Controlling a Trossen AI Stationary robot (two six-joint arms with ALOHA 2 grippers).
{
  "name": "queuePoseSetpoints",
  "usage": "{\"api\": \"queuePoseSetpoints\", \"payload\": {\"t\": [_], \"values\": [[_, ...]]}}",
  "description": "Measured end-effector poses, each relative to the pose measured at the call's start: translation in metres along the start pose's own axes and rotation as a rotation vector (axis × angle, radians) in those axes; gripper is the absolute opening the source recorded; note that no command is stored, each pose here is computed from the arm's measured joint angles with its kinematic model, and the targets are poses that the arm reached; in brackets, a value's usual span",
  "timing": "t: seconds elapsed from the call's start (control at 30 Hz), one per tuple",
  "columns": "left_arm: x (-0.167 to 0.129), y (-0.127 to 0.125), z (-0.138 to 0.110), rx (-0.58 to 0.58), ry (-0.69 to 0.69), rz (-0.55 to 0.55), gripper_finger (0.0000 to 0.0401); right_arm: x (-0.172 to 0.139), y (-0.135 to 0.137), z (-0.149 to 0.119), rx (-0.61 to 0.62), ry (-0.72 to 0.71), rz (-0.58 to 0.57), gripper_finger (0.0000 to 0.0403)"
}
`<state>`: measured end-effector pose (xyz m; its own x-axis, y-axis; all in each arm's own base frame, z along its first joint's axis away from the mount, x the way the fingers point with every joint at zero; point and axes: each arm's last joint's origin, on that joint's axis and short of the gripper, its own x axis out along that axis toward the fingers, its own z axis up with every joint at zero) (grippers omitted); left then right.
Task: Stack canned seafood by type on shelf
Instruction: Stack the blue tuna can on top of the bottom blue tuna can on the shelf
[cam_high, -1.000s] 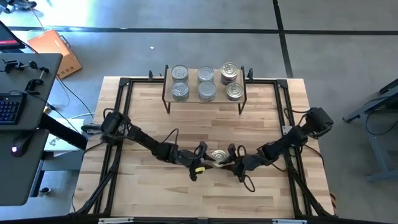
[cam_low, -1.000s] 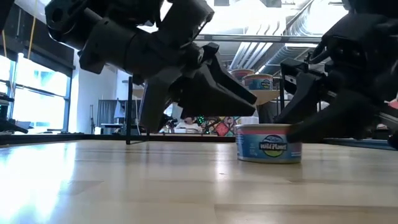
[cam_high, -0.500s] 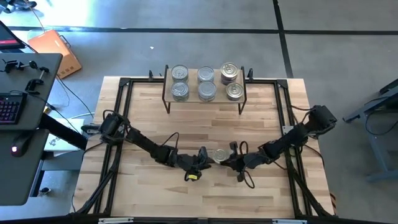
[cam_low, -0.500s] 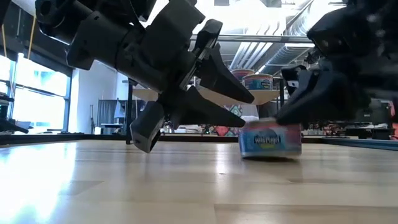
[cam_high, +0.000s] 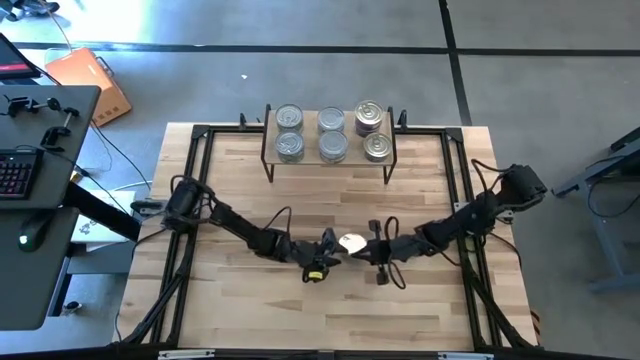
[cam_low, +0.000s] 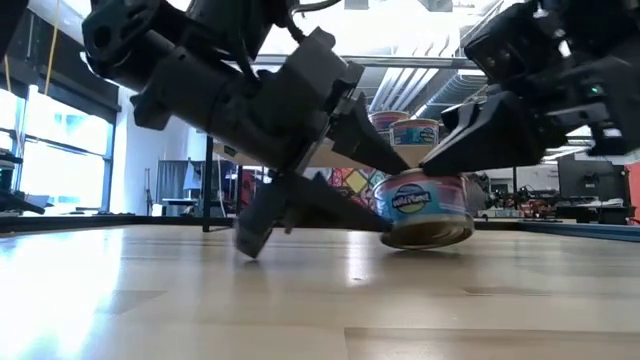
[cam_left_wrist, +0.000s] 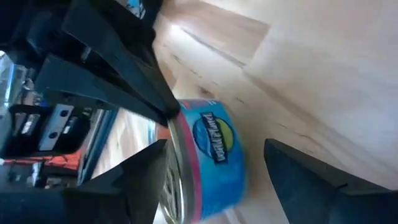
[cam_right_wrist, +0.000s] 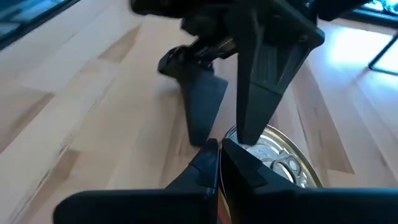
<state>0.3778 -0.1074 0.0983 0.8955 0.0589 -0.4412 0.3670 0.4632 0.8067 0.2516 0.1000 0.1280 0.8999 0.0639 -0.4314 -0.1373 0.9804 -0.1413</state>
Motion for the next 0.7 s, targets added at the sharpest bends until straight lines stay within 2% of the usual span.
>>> {"api": "queuePoseSetpoints", "payload": {"t": [0.27,0.7], "values": [[0.006,-0.008,0.001,-0.024,0.041,0.128,0.026,0.007,-0.006,0.013,0.083,0.0,-0.025,0.0],[0.008,-0.012,-0.009,-0.116,0.136,0.109,0.0249,0.008,-0.006,0.015,0.132,0.002,0.0,0.0]]}}
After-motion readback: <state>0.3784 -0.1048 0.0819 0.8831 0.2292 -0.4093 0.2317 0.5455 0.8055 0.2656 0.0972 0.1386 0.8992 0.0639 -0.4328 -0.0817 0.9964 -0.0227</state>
